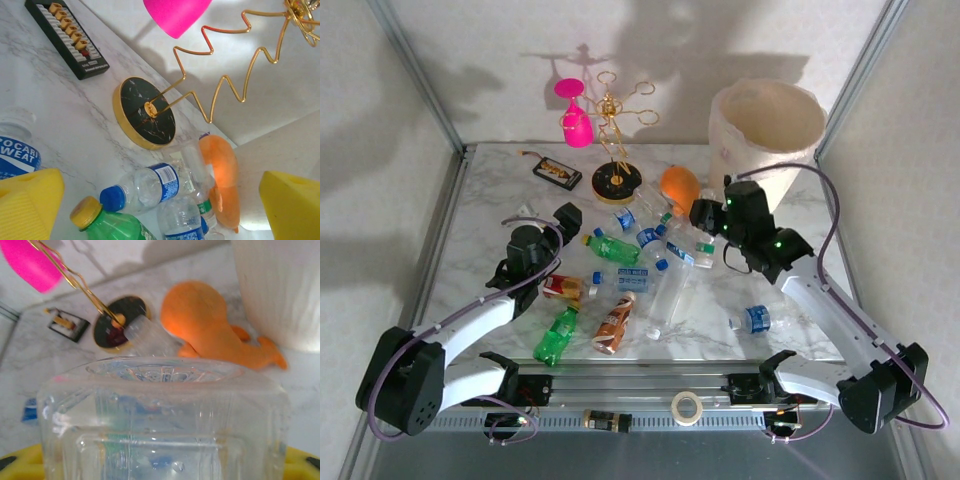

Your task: Put the plastic bottles in the bin

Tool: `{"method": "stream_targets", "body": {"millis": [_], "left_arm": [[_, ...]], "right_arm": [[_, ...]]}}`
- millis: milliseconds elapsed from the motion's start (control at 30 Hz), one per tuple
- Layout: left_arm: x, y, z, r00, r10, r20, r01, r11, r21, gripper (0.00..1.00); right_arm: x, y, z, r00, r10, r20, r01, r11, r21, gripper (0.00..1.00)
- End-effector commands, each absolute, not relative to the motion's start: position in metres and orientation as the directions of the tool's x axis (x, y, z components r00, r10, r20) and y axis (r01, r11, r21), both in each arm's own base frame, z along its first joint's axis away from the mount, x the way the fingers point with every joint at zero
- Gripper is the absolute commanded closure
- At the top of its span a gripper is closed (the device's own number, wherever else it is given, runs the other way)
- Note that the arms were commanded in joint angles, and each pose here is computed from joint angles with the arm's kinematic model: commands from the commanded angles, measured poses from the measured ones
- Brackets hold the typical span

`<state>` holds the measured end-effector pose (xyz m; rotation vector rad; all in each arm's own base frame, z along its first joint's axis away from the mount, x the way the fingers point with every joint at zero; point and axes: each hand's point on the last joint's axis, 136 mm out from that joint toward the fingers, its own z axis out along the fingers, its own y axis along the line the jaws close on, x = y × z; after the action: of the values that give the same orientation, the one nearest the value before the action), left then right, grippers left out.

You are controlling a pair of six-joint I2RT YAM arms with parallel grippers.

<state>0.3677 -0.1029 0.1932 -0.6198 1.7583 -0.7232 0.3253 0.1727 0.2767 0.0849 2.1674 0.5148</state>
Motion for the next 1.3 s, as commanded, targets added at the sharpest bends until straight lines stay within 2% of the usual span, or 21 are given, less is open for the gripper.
{"method": "stream_targets", "body": {"millis": [0, 333, 533, 700, 833, 1033, 1267], "left_arm": [[0.373, -0.113, 0.213, -0.289, -0.710, -0.642, 0.016, 0.667, -0.745, 0.01], [0.365, -0.121, 0.203, -0.348, -0.643, -0.682, 0.053, 0.713, -0.699, 0.00], [0.357, -0.122, 0.190, -0.374, -0.604, -0.703, 0.063, 0.740, -0.670, 0.00], [0.352, -0.122, 0.178, -0.397, -0.595, -0.698, 0.052, 0.745, -0.665, 0.00], [0.349, -0.122, 0.177, -0.402, -0.594, -0.697, 0.053, 0.744, -0.666, 0.00], [0.345, -0.118, 0.177, -0.398, -0.588, -0.705, 0.044, 0.755, -0.654, 0.00], [0.345, -0.117, 0.177, -0.398, -0.594, -0.699, 0.034, 0.752, -0.658, 0.00]], "right_arm": [[0.339, 0.186, 0.341, -0.491, 0.237, -0.838, -0.249, 0.884, 0.396, 0.66], [0.389, 0.182, 0.465, -0.242, 0.270, -0.932, -0.371, 0.862, 0.346, 0.66], [0.426, 0.152, 0.518, -0.103, 0.333, -0.937, -0.362, 0.865, 0.347, 0.67], [0.457, 0.119, 0.542, -0.005, 0.341, -0.940, -0.284, 0.901, 0.328, 0.66], [0.481, 0.089, 0.541, 0.060, 0.308, -0.950, -0.179, 0.939, 0.293, 0.66], [0.512, 0.048, 0.518, 0.086, 0.231, -0.969, -0.011, 0.973, 0.231, 0.66], [0.545, 0.018, 0.469, 0.015, 0.147, -0.989, 0.140, 0.979, 0.148, 0.67]]}}
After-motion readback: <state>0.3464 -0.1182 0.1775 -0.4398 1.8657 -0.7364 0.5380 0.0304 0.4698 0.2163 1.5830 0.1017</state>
